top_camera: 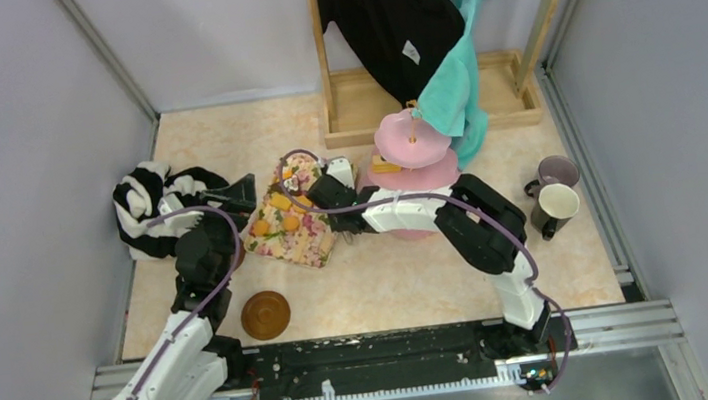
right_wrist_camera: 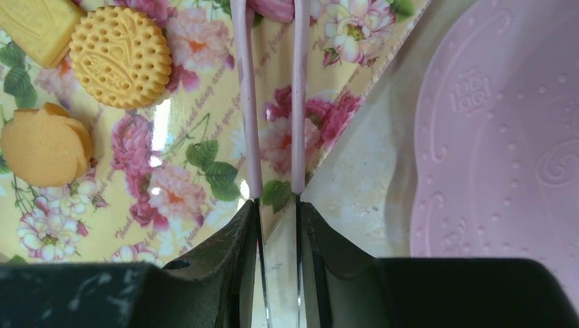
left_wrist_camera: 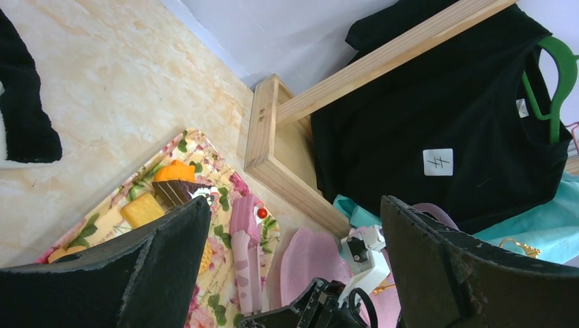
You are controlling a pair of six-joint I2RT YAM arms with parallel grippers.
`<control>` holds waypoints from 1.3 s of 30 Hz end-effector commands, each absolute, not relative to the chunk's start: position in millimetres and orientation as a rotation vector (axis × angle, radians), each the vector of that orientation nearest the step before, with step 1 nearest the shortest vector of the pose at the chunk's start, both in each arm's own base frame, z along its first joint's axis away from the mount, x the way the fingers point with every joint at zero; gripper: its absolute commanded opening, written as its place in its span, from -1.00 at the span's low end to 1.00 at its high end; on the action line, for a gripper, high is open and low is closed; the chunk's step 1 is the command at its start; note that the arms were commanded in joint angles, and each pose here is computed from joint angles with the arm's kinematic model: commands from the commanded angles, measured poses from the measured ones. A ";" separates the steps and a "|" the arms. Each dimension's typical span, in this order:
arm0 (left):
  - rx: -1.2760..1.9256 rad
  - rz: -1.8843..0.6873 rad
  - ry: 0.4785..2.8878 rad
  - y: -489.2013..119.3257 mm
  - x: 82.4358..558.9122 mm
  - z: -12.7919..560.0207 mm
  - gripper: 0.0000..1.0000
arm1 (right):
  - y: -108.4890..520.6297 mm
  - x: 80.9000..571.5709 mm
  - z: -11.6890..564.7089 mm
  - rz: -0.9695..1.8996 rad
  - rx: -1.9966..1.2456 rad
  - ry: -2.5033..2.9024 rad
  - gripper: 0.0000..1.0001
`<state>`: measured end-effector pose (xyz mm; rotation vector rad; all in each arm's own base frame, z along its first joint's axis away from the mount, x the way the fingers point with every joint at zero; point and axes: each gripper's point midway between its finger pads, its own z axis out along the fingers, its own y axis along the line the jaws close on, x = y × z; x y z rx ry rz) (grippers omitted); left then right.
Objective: Serve the afternoon tea
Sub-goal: Pick up the desert from the tray.
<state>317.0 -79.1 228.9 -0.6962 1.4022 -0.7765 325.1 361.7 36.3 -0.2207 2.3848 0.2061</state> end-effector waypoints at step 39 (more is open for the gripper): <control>-0.652 -0.782 1.394 -81.1 311.1 261.8 0.98 | 278.7 137.0 189.4 0.297 -0.401 2.221 -1.00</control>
